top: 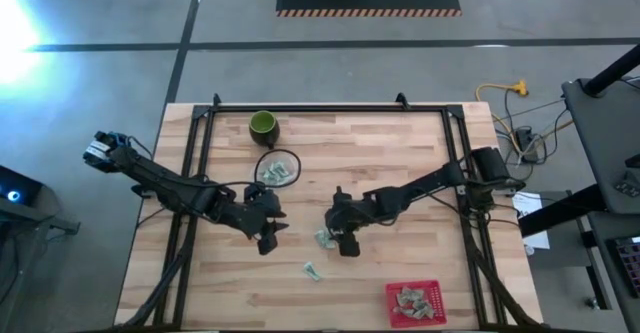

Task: Pick and place items into bin
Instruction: Put the green stevia packet into the red basket, then put the green stevia packet into the transparent bin

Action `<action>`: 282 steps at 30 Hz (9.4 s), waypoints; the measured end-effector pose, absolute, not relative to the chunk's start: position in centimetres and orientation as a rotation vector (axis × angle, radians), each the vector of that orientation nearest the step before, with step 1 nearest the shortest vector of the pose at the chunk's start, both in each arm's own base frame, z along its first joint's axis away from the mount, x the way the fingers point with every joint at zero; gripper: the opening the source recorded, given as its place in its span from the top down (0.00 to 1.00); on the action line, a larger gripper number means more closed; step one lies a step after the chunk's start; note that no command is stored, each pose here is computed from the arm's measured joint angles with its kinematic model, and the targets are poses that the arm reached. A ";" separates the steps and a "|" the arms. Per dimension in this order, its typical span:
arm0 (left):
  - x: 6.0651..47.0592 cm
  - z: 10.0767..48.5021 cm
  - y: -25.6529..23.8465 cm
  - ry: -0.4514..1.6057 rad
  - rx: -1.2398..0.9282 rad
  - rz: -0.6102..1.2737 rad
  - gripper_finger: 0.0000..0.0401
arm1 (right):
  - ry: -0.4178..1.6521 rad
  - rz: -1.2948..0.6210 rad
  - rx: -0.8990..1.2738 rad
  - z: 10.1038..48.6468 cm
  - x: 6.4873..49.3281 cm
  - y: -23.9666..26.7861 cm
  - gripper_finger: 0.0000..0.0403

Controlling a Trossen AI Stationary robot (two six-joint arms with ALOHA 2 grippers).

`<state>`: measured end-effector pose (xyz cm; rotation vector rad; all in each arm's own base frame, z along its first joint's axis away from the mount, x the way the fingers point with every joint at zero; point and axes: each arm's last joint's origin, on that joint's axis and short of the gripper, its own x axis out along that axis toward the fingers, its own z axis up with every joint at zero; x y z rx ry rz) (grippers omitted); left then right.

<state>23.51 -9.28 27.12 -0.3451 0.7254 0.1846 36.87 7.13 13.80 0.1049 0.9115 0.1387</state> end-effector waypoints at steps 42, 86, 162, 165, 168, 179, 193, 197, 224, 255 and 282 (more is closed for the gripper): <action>23.5 27.0 -9.4 0.725 -0.344 0.181 0.70 | 0.967 0.163 0.112 11.5 37.5 7.2 0.76; 23.7 27.2 -9.4 0.682 -0.299 0.180 0.70 | 1.156 0.384 0.190 26.0 24.4 10.7 0.98; 33.7 17.5 -10.5 0.914 0.782 -0.401 0.70 | 0.644 0.040 0.417 31.3 15.5 15.8 0.75; 33.9 17.8 -10.5 0.904 0.759 -0.415 0.70 | 0.652 0.032 0.405 31.0 15.6 16.0 0.75; 34.2 18.2 -10.5 0.900 0.641 -0.401 0.70 | 0.650 0.015 0.391 30.8 15.8 16.2 0.75; 35.1 17.1 -10.2 0.919 0.526 -0.371 0.70 | 0.639 -0.002 0.304 30.3 16.0 16.2 0.79; 36.9 15.5 -10.4 0.978 0.607 -0.414 0.70 | 0.634 -0.013 0.305 30.3 16.0 16.2 0.81; 36.6 15.3 -10.1 1.017 0.596 -0.415 0.70 | 0.629 -0.022 0.304 30.3 16.0 16.1 0.81; 35.4 18.6 -7.9 1.134 -0.223 0.040 0.70 | 0.637 -0.020 0.272 30.0 15.9 16.1 0.83; 37.1 16.1 -6.9 1.124 -0.802 0.317 0.66 | 0.676 0.047 0.198 29.8 15.8 16.2 0.83; 37.1 15.6 -6.9 1.113 -0.677 0.326 0.77 | 0.662 0.026 0.193 29.7 15.8 16.2 0.83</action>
